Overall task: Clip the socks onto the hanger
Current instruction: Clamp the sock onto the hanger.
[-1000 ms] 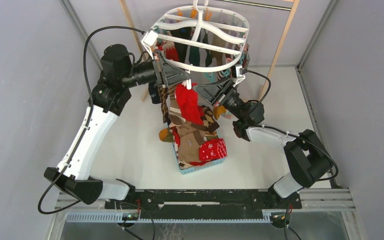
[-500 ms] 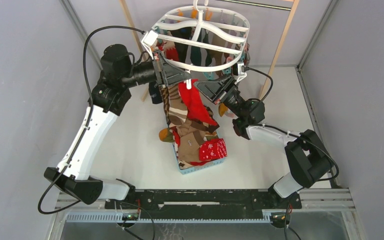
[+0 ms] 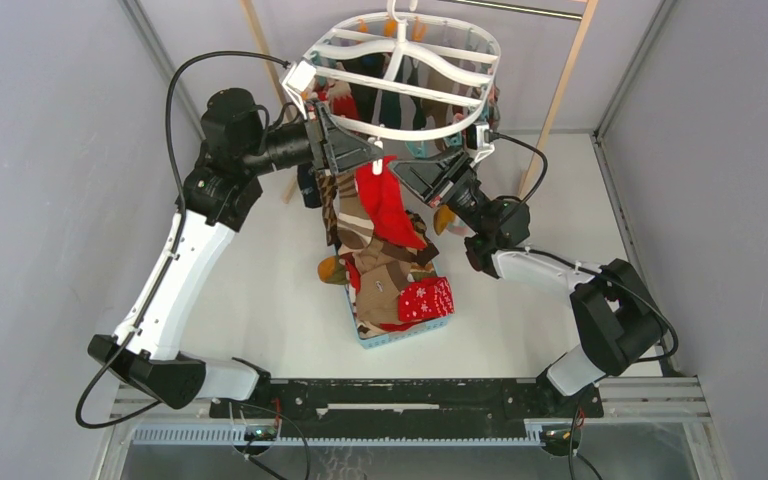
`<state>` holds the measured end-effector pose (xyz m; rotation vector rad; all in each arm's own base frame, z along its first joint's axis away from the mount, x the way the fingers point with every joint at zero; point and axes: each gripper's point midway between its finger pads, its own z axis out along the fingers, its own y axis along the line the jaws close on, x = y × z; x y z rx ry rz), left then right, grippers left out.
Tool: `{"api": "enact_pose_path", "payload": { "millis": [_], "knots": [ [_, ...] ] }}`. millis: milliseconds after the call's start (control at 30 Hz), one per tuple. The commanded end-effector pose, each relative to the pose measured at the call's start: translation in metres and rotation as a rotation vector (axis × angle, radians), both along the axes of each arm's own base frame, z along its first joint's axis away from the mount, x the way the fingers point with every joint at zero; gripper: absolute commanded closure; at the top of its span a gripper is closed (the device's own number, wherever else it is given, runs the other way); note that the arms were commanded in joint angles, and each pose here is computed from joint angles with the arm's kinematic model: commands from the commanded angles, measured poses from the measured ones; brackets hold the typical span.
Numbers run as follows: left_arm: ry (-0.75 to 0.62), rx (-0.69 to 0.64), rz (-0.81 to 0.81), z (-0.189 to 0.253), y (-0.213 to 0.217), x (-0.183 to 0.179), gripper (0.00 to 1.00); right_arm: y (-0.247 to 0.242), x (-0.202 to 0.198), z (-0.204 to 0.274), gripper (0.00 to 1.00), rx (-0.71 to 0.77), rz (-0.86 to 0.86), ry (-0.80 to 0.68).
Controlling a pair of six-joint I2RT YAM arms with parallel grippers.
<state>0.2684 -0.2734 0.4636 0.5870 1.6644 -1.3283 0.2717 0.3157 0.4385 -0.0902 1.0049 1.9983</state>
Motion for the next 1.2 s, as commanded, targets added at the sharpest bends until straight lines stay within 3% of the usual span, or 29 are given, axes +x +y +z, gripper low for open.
{"api": "enact_pose_path", "payload": {
  "millis": [0,167,233,500,767,867,933,967,1067,1167],
  "knots": [
    [-0.038,-0.012,-0.048,0.011,0.003,-0.022,0.63,-0.013,-0.017,0.038,1.00,0.096,-0.007,-0.108],
    [-0.038,-0.012,-0.046,0.011,0.003,-0.022,0.62,-0.013,-0.017,0.039,1.00,0.097,-0.009,-0.108],
    [-0.038,-0.010,-0.041,0.010,0.004,-0.022,0.57,-0.013,-0.019,0.039,1.00,0.095,-0.007,-0.113],
    [-0.024,0.024,0.032,-0.001,0.014,-0.017,0.14,-0.015,-0.020,0.041,0.93,0.098,-0.005,-0.116],
    [0.033,0.082,0.079,-0.043,0.023,-0.017,0.13,-0.013,-0.019,0.040,0.92,0.096,0.004,-0.106],
    [0.043,0.082,0.047,-0.048,0.020,-0.020,0.18,-0.013,-0.020,0.039,0.91,0.095,0.007,-0.105],
    [0.037,0.080,0.032,-0.046,0.018,-0.020,0.28,-0.012,-0.020,0.039,0.91,0.094,0.007,-0.104],
    [0.033,0.081,0.031,-0.046,0.018,-0.018,0.36,-0.012,-0.020,0.039,0.89,0.092,0.007,-0.106],
    [0.025,0.082,0.035,-0.043,0.017,-0.014,0.74,-0.010,-0.023,0.037,0.79,0.071,0.009,-0.118],
    [0.016,0.089,0.048,-0.040,0.019,-0.013,0.94,-0.009,-0.021,0.027,0.63,0.008,-0.037,-0.113]
  ]
}}
